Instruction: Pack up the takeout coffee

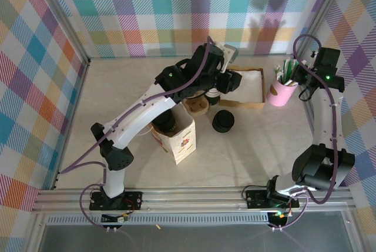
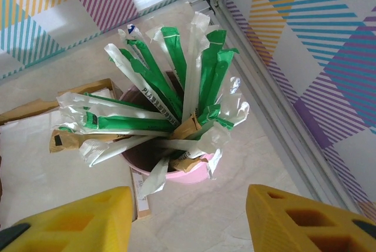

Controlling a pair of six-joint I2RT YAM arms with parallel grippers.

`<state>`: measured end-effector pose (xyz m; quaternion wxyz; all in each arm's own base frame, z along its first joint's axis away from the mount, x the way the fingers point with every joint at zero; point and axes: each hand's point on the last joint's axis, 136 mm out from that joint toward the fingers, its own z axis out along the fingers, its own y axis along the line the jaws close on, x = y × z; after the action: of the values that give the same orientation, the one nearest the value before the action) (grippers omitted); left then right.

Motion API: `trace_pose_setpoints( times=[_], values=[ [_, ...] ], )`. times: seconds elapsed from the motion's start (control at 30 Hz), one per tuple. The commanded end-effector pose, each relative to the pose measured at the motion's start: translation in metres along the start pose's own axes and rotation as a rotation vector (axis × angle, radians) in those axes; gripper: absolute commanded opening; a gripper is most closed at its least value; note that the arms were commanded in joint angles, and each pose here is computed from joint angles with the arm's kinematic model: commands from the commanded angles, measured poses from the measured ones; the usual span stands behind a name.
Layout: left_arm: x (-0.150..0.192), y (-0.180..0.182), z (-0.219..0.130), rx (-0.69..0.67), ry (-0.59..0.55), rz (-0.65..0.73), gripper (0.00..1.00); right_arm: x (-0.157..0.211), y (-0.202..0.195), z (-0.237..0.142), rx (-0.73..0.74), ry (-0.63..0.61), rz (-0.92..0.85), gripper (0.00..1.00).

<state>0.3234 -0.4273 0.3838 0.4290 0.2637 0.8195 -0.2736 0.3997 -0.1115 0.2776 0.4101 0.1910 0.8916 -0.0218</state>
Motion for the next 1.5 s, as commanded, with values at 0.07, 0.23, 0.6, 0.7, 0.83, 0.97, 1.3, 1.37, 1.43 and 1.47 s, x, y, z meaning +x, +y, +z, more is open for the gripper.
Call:
trace_pose_setpoints(
  times=[0.07, 0.23, 0.6, 0.7, 0.83, 0.97, 1.3, 1.37, 1.43, 1.47],
  values=[
    [-0.016, 0.001, 0.002, -0.026, -0.063, 0.043, 0.51, 0.006, 0.004, 0.015, -0.035, 0.011, 0.025, 0.54],
    [-0.01, 0.005, 0.002, -0.047, -0.04, 0.088, 0.51, 0.005, 0.0, 0.023, -0.008, 0.015, 0.007, 0.56],
    [-0.003, 0.013, -0.003, -0.083, -0.031, 0.068, 0.51, 0.005, 0.006, 0.047, -0.039, 0.064, 0.021, 0.46],
    [-0.001, 0.016, -0.005, -0.095, -0.033, 0.065, 0.51, 0.003, 0.009, 0.047, -0.053, 0.066, 0.025, 0.41],
    [0.0, 0.02, -0.008, -0.112, -0.039, 0.071, 0.51, 0.002, 0.011, 0.046, -0.064, 0.071, 0.028, 0.33],
    [0.001, 0.021, -0.009, -0.119, -0.039, 0.077, 0.51, 0.001, 0.013, 0.043, -0.069, 0.074, 0.026, 0.29],
    [0.003, 0.025, -0.014, -0.133, -0.047, 0.075, 0.51, 0.004, 0.02, 0.024, -0.026, 0.062, -0.054, 0.41],
    [0.004, 0.025, -0.014, -0.133, -0.046, 0.071, 0.51, 0.004, 0.023, 0.02, -0.019, 0.056, -0.072, 0.41],
    [0.004, 0.025, -0.014, -0.132, -0.046, 0.069, 0.51, 0.002, 0.026, 0.016, -0.008, 0.035, -0.093, 0.41],
    [0.003, 0.025, -0.015, -0.132, -0.048, 0.068, 0.51, 0.0, 0.027, 0.013, -0.006, 0.018, -0.101, 0.42]
  ],
)
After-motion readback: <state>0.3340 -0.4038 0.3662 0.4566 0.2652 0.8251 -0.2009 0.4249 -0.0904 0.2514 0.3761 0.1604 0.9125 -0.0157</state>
